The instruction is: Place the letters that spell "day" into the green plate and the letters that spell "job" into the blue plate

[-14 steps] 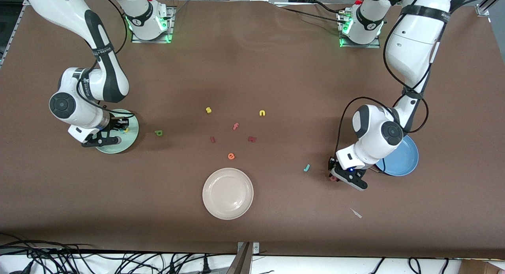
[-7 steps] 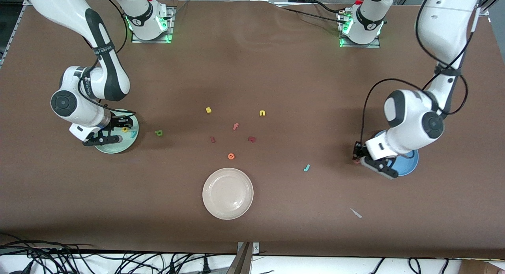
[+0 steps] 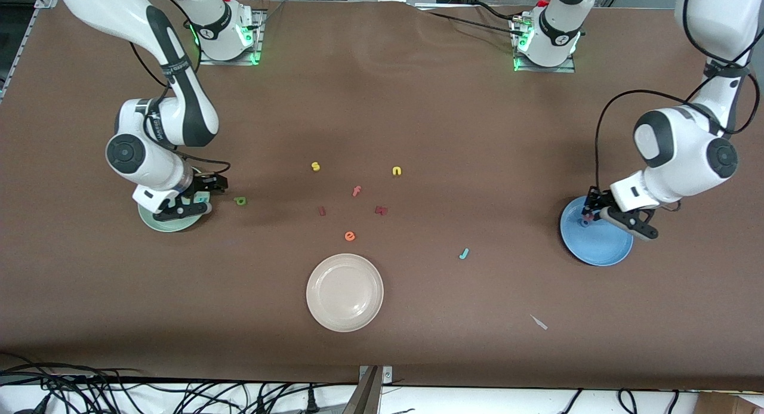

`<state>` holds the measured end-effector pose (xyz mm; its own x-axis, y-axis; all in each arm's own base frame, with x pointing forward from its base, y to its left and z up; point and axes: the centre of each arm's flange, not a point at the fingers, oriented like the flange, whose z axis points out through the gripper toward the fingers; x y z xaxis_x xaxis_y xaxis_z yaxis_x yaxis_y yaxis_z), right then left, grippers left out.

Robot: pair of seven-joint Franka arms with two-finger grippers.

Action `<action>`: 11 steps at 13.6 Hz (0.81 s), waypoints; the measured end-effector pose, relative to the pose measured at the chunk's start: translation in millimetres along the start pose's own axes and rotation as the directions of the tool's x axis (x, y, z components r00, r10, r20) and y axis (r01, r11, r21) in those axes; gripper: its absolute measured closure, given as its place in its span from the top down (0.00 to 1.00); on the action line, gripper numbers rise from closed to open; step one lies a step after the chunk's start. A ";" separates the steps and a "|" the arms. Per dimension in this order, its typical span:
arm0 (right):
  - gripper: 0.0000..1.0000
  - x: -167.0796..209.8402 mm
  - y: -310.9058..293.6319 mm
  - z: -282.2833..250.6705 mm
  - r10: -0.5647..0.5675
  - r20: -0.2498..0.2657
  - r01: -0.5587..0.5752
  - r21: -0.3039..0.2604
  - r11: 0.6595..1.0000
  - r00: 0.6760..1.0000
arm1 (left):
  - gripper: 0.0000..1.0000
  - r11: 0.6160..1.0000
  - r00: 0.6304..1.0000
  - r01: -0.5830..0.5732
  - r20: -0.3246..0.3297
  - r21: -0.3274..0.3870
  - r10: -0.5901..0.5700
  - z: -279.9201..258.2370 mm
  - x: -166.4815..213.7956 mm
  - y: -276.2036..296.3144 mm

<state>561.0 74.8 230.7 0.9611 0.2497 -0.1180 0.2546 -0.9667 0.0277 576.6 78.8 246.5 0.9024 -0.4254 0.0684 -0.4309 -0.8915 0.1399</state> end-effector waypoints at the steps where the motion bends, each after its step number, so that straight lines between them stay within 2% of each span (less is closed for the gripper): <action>1: 1.00 0.7 -5.1 -1.4 -0.041 -0.003 0.041 0.002 0.999 0.999 | 0.37 1.000 1.000 0.001 0.002 0.000 -0.001 0.3 -3.7 -3.8; 6: 1.00 1.4 -9.6 -8.1 -0.273 -0.016 0.273 0.000 0.962 0.962 | 0.84 0.999 0.999 -0.051 -0.009 0.004 0.051 1.3 18.8 25.9; 8: 1.00 3.0 -16.8 -8.6 -0.339 -0.028 0.339 -0.003 0.941 0.940 | 0.85 0.999 0.999 -0.032 -0.034 -0.010 0.032 0.6 48.6 63.9; 11: 1.00 5.8 -29.7 -8.1 -0.418 -0.066 0.417 -0.021 0.909 0.906 | 0.85 0.999 0.998 0.026 -0.054 -0.046 -0.028 12.0 109.2 153.9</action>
<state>559.9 105.5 237.2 0.7717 0.6338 -0.0527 0.6346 -0.7729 -0.0030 608.8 -106.7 263.6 0.9128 -0.3912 0.1174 -0.4071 -0.8941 0.1867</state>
